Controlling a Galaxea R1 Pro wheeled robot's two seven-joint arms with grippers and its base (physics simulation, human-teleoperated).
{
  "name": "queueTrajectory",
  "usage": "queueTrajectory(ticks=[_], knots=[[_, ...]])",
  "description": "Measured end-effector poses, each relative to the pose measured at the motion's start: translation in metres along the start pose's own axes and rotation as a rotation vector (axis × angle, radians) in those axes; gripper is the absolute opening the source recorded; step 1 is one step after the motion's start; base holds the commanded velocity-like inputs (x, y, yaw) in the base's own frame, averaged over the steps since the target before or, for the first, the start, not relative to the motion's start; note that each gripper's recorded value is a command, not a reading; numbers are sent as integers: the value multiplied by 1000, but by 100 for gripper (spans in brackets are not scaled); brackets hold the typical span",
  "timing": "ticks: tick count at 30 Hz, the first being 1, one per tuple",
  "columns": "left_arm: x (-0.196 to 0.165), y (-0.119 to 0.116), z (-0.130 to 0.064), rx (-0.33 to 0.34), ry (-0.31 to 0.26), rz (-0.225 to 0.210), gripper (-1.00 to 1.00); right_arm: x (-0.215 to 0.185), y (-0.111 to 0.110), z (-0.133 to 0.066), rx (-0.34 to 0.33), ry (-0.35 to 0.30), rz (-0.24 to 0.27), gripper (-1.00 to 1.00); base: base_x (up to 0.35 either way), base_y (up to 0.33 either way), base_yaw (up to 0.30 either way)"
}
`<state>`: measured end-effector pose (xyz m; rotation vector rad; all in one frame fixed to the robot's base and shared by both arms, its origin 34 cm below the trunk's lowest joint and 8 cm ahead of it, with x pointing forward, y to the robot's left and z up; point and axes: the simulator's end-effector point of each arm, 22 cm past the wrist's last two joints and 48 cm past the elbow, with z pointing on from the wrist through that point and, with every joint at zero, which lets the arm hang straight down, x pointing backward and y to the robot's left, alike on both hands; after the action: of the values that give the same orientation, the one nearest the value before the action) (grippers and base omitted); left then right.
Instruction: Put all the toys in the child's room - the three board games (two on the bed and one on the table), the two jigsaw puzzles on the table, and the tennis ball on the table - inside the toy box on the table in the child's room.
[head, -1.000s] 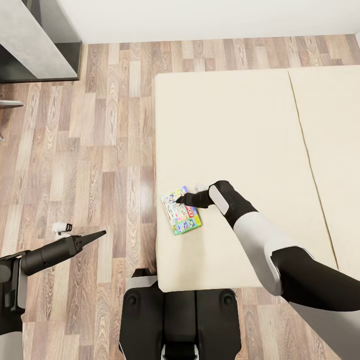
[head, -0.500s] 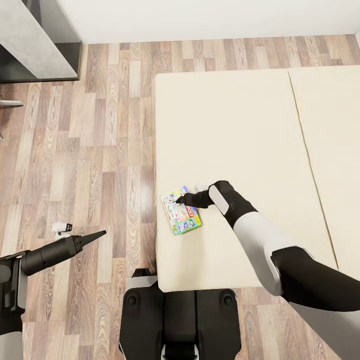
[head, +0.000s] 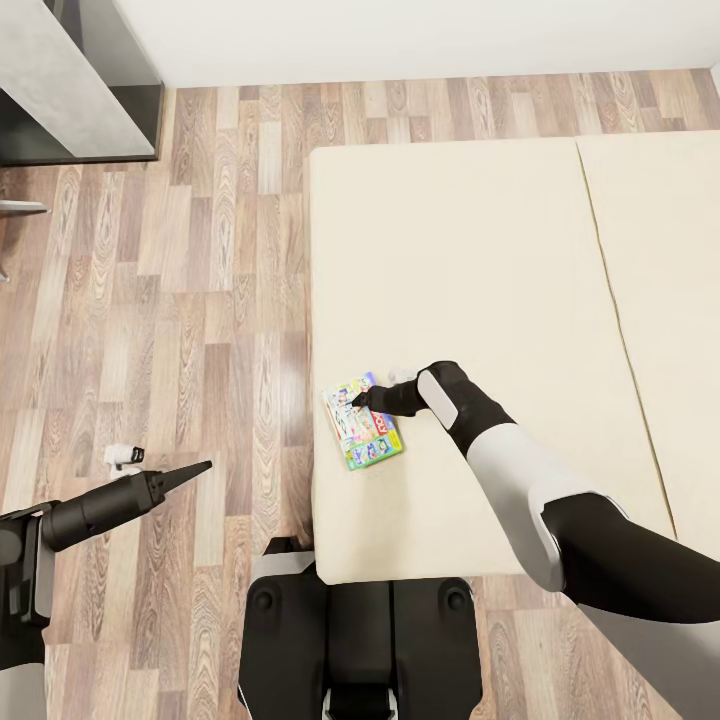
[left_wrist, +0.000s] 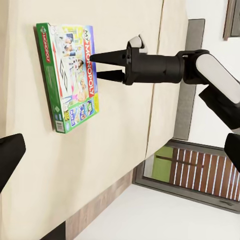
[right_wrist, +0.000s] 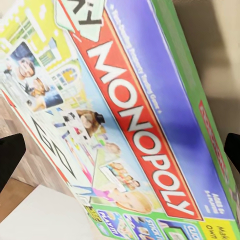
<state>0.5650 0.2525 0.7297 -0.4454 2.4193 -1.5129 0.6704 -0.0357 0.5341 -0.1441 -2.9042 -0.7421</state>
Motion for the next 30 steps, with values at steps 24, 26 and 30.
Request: queueTrajectory(ticks=[24, 26, 30], knots=[[0, 0, 0, 0, 0, 1, 100, -3, 11, -2, -41, -6, -4, 100, 0, 0, 0], [0, 0, 0, 0, 0, 1, 100, -4, 10, -2, -41, -7, -4, 100, 0, 0, 0], [0, 0, 0, 1, 0, 1, 100, -4, 11, -2, -42, -8, -4, 100, 0, 0, 0]])
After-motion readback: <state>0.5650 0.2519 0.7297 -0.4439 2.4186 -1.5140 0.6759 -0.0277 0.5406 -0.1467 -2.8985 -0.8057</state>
